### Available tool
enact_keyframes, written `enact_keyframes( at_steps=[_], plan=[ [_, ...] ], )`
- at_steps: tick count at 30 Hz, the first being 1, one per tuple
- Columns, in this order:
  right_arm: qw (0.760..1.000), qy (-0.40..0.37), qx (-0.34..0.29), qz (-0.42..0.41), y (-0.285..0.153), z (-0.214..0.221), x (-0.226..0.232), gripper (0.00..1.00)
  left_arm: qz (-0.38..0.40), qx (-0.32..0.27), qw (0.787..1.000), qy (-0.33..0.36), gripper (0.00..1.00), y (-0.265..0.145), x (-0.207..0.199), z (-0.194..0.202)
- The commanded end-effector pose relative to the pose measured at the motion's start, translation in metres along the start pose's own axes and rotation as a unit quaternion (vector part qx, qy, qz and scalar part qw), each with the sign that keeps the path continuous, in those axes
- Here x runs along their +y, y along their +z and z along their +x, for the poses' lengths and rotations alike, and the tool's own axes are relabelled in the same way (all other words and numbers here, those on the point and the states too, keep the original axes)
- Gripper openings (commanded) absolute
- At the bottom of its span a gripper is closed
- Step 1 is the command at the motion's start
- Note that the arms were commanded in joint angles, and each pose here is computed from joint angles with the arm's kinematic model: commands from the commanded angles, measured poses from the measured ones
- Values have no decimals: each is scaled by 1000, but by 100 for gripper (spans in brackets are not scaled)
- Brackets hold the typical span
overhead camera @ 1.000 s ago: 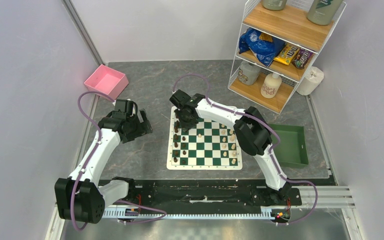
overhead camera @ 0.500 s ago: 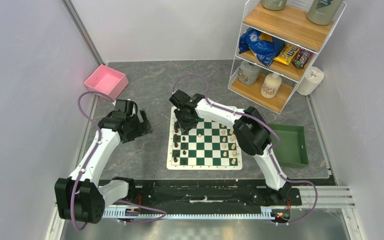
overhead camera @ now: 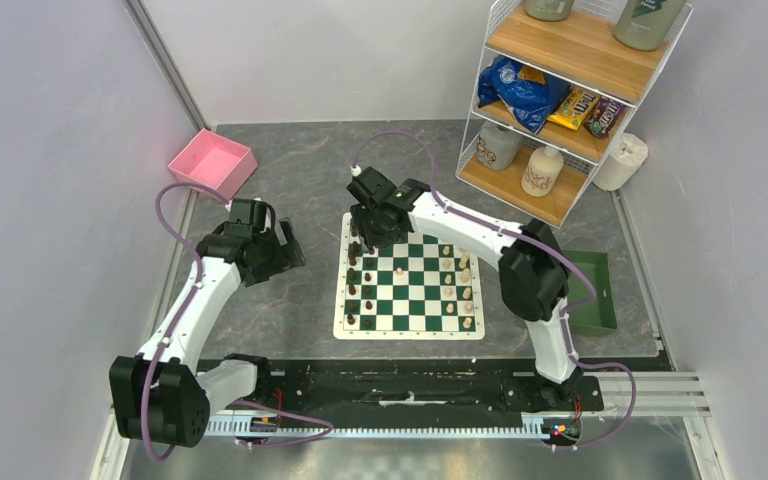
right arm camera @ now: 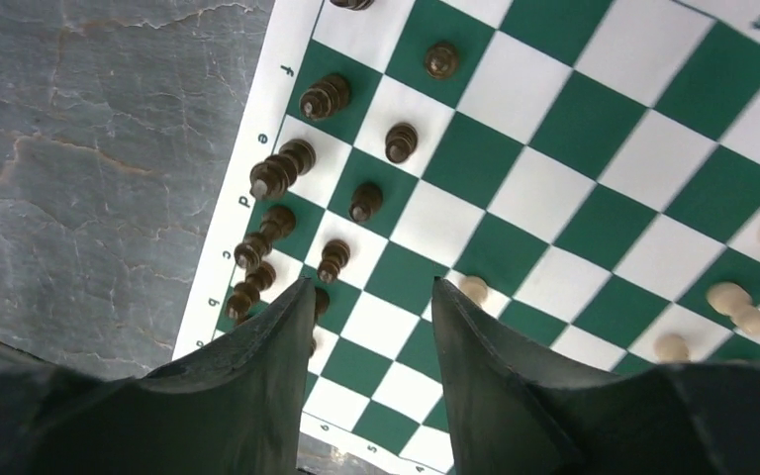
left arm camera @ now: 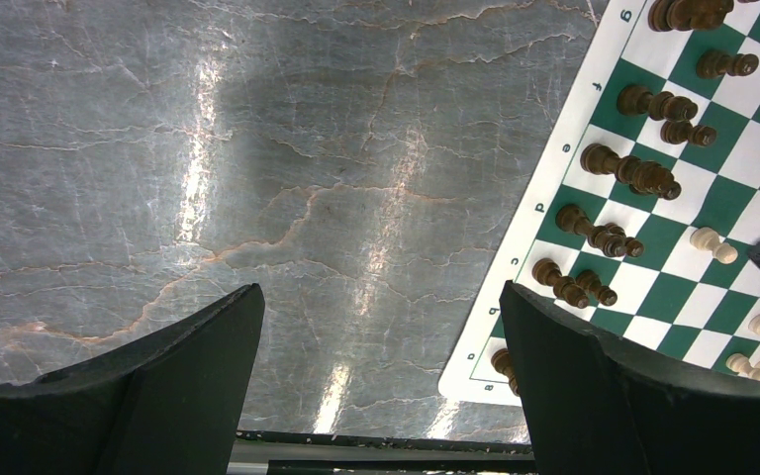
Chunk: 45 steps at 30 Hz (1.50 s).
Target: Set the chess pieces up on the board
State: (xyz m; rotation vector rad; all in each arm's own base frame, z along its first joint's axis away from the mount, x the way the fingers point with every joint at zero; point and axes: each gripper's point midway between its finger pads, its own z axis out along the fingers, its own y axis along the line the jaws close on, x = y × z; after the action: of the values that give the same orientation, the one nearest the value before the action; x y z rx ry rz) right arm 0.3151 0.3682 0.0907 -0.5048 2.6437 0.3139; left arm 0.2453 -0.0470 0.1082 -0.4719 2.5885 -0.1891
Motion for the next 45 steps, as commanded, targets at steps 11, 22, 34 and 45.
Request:
enact_keyframes(
  at_steps=[11,22,34,45],
  plan=[
    [998,26,-15,56,-17,12,-38,59,16,-19,1000,6,96,-9,-8,-14],
    [997,44,44,54,5,40,-48,49,15,-17,1000,7,96,-8,-7,-13],
    [995,45,71,58,19,56,-51,41,15,-16,1000,6,96,-8,-7,-13],
    [994,49,84,52,25,62,-48,35,15,-17,1000,7,96,-8,-7,-13]
  ],
)
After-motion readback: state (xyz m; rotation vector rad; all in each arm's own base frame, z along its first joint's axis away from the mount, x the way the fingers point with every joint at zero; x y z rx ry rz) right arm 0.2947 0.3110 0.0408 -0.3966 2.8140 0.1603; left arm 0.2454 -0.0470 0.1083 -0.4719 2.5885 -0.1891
